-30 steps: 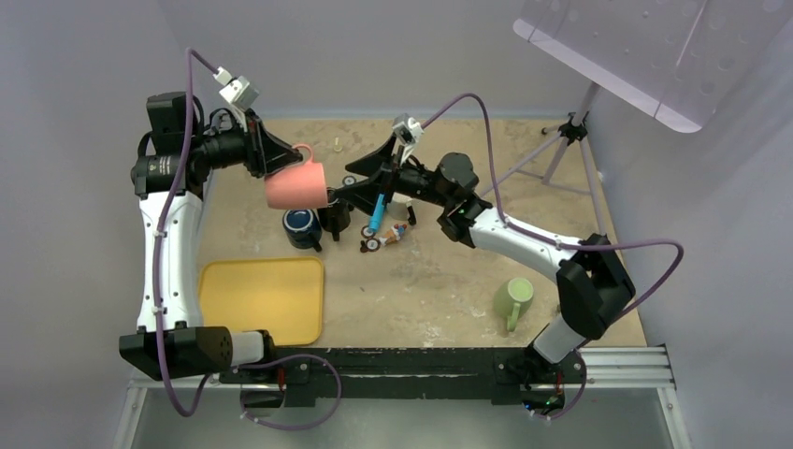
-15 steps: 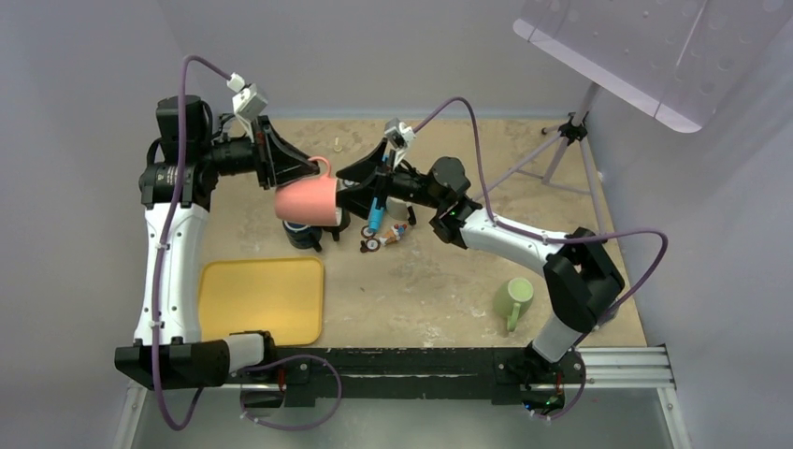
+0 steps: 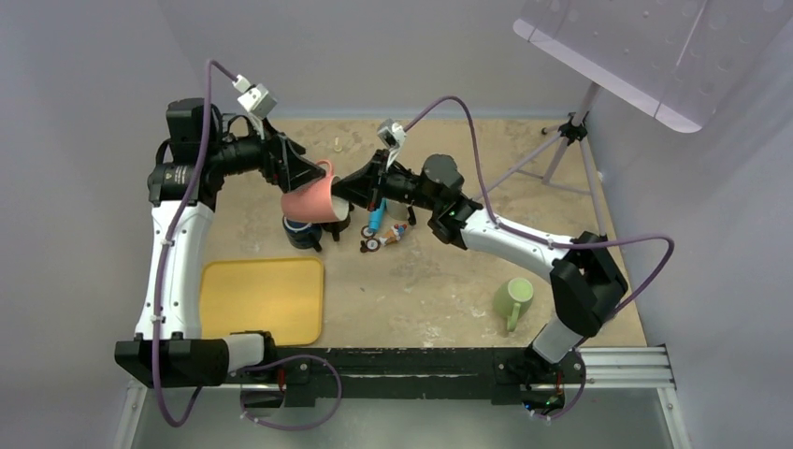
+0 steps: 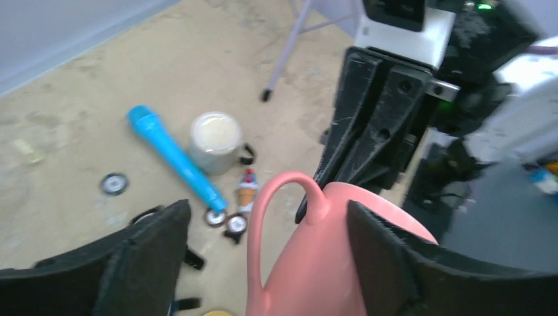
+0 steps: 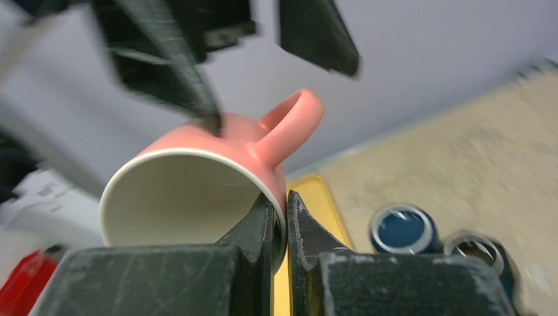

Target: Turn the mug right side up

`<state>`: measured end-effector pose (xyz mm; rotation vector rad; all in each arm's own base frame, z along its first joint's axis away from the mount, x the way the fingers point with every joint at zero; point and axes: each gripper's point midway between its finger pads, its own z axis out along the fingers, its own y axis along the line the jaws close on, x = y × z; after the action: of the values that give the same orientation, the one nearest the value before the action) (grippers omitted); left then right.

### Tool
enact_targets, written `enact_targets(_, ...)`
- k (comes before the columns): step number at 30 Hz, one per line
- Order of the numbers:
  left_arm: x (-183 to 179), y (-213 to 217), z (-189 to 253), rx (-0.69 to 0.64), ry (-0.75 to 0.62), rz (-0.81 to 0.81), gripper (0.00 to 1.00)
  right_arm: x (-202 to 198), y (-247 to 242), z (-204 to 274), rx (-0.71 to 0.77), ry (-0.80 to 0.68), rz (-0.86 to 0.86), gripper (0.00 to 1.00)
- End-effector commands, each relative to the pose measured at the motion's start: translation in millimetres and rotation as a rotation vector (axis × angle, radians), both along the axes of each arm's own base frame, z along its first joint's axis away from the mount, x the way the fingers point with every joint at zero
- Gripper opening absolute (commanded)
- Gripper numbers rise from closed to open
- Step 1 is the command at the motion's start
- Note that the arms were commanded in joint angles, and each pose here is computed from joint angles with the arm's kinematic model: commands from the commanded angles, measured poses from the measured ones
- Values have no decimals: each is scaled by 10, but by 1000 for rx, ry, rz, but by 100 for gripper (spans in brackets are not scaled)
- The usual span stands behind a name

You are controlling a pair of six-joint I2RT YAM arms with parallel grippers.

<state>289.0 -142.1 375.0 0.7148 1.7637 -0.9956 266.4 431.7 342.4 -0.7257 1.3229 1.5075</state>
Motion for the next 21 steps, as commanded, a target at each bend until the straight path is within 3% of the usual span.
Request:
enact_targets(1, 325, 376, -72, 205, -113, 259, 100, 616, -396, -43, -143, 121, -485, 0)
enact_targets(4, 283, 461, 2, 267, -160, 322, 100, 765, -521, -173, -230, 156, -653, 0)
enact_targets(8, 19, 168, 5, 362, -224, 272, 99, 902, -500, -287, -326, 193, -777, 0)
enact_targets(13, 168, 158, -259, 518, -229, 356, 79, 933, -380, -258, -326, 221, -789, 0)
enact_targets(21, 546, 96, -536, 684, -306, 459, 86, 831, -234, -91, -282, 213, -761, 0)
